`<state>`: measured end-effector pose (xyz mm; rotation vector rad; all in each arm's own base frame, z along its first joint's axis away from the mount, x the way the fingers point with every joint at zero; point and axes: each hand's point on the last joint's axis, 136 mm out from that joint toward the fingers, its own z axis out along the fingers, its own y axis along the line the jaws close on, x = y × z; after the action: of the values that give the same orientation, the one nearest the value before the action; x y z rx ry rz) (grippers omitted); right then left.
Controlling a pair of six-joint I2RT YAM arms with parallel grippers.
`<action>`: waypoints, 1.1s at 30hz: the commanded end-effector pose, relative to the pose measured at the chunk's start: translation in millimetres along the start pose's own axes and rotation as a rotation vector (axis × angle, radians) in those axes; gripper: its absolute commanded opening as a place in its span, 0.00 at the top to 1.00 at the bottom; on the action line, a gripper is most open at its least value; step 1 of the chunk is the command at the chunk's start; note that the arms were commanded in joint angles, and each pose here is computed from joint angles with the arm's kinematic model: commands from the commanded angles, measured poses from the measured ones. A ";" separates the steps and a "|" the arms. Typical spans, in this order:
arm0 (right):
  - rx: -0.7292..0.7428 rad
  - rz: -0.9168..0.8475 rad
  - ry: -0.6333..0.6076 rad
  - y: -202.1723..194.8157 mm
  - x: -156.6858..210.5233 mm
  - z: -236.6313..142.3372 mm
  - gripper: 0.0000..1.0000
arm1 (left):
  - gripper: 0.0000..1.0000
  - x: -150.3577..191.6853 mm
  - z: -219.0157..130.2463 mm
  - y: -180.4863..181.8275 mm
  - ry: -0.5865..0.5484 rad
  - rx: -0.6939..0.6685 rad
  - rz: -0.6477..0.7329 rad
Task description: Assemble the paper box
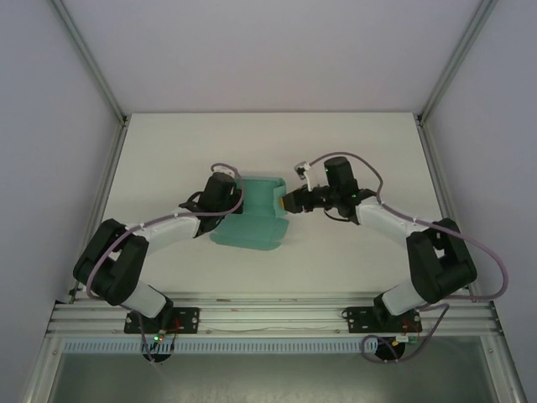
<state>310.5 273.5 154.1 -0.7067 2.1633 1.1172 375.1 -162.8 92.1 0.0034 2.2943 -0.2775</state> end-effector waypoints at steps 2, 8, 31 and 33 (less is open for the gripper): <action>0.174 -0.013 -0.053 -18.6 -23.0 12.8 0.55 | 1.00 -7.3 1.3 -1.5 -0.014 -0.012 0.007; 0.327 0.001 -0.033 -29.3 -19.8 32.5 0.59 | 1.00 -10.0 1.8 4.0 -0.019 -0.056 -0.006; 1.376 0.060 0.089 -139.2 14.0 2.6 0.97 | 1.00 3.6 20.8 -7.1 0.042 -0.097 -0.021; 1.404 0.060 0.075 -140.0 13.2 0.0 0.97 | 1.00 3.9 22.7 -7.6 0.045 -0.100 -0.024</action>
<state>404.2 267.7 80.3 -0.0784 2.3731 -0.1094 386.7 -169.2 69.7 -0.0632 2.3538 -0.1717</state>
